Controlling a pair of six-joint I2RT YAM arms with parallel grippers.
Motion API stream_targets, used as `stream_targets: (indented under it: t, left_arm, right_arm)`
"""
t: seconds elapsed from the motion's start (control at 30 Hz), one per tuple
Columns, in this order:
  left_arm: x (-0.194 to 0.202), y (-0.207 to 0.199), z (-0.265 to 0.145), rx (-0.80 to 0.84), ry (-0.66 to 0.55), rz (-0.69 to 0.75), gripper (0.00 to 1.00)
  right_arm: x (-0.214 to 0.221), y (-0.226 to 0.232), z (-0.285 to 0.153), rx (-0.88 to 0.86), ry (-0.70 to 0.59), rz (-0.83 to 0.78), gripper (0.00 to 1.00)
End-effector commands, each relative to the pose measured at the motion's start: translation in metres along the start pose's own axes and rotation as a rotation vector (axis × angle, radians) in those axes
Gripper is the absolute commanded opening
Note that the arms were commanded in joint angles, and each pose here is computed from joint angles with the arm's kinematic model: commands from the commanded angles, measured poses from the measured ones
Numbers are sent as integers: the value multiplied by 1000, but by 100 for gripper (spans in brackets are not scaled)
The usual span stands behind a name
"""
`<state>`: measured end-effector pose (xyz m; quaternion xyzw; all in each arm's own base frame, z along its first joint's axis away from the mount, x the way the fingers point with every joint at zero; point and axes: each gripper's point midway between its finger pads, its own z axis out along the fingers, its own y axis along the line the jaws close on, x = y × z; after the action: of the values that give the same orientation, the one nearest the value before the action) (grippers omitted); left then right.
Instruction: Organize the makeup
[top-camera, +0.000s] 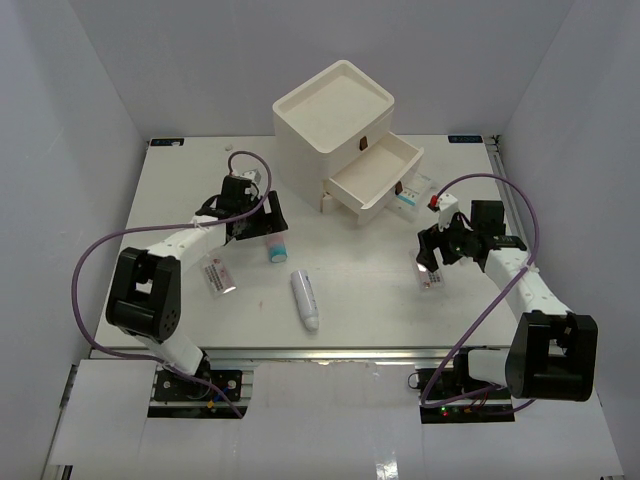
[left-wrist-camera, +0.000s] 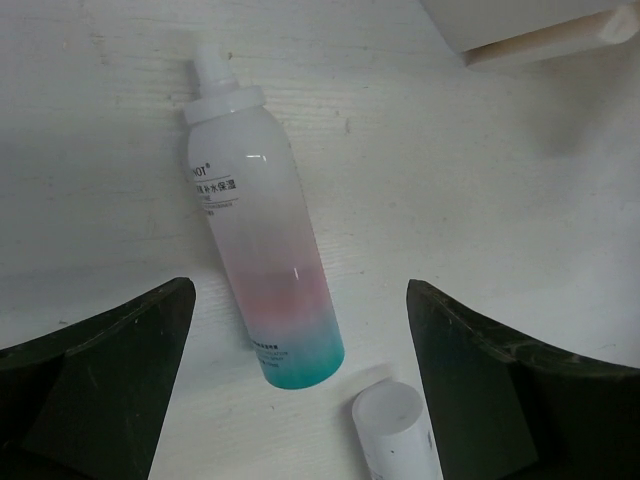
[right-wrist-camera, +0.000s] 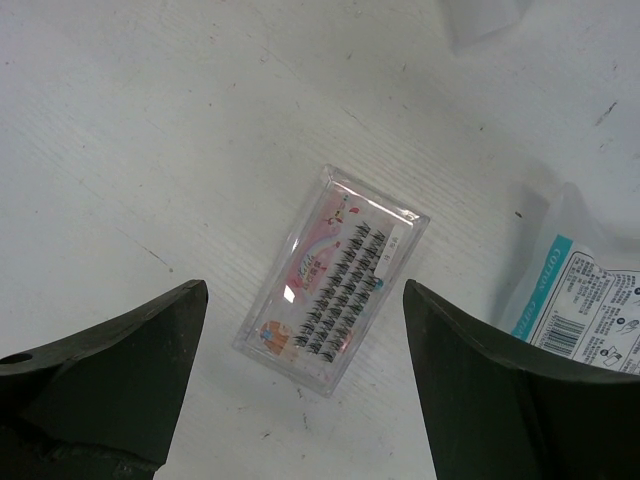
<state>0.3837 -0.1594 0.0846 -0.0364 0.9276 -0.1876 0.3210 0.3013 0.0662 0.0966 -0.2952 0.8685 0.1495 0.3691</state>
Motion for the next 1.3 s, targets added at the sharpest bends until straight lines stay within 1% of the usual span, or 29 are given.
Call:
stream_targets:
  t: [0.0, 0.23, 0.3, 0.4, 0.43, 0.53, 0.57, 0.67, 0.7, 0.77, 0.83, 0.93, 0.97, 1.07, 1.1, 1.2, 1.27]
  left_arm:
    - [1, 5, 7, -57, 21, -2, 98]
    - [27, 22, 36, -133, 113, 24, 92]
    - [29, 26, 40, -157, 121, 32, 87]
    - [29, 35, 40, -202, 116, 43, 64]
    - [28, 36, 40, -208, 109, 46, 60]
    - [26, 36, 37, -217, 101, 60, 42]
    - [23, 36, 36, -220, 92, 63, 36]
    - [12, 33, 27, -220, 49, 72, 12]
    - [3, 27, 21, -201, 18, 79, 7]
    - [-17, 7, 3, -126, -64, 111, 4]
    - [-32, -18, -18, -40, -154, 198, 1]
    - [-65, -69, -76, 83, -395, 342, 0]
    - [-70, -81, -91, 117, -447, 381, 0]
    - [-72, -120, -120, 221, -526, 477, 0]
    - [-70, -129, -122, 242, -530, 500, 0]
    - [-76, -186, -137, 356, -561, 585, 0]
    - [-85, -215, -137, 390, -578, 622, 1]
  right_arm:
    - [-7, 2, -6, 8, -32, -34, 86]
    - [-11, 4, -12, -6, -67, -38, 86]
    - [-11, 4, -13, -7, -75, -36, 86]
    - [-13, 5, -17, -11, -90, -36, 86]
    - [-13, 4, -17, -10, -93, -36, 86]
    - [-14, 5, -20, -12, -105, -35, 86]
    - [-15, 5, -20, -13, -109, -36, 86]
    - [-16, 5, -22, -14, -118, -34, 86]
    - [-16, 6, -23, -15, -121, -34, 86]
    - [-17, 6, -24, -15, -129, -35, 86]
    - [-18, 6, -25, -16, -134, -36, 86]
    - [-19, 7, -27, -19, -142, -38, 86]
    - [-20, 7, -27, -21, -143, -37, 86]
    - [-20, 7, -27, -21, -146, -37, 86]
    - [-20, 7, -27, -22, -147, -37, 86]
    - [-21, 7, -28, -21, -150, -39, 86]
    - [-22, 8, -28, -22, -153, -39, 86]
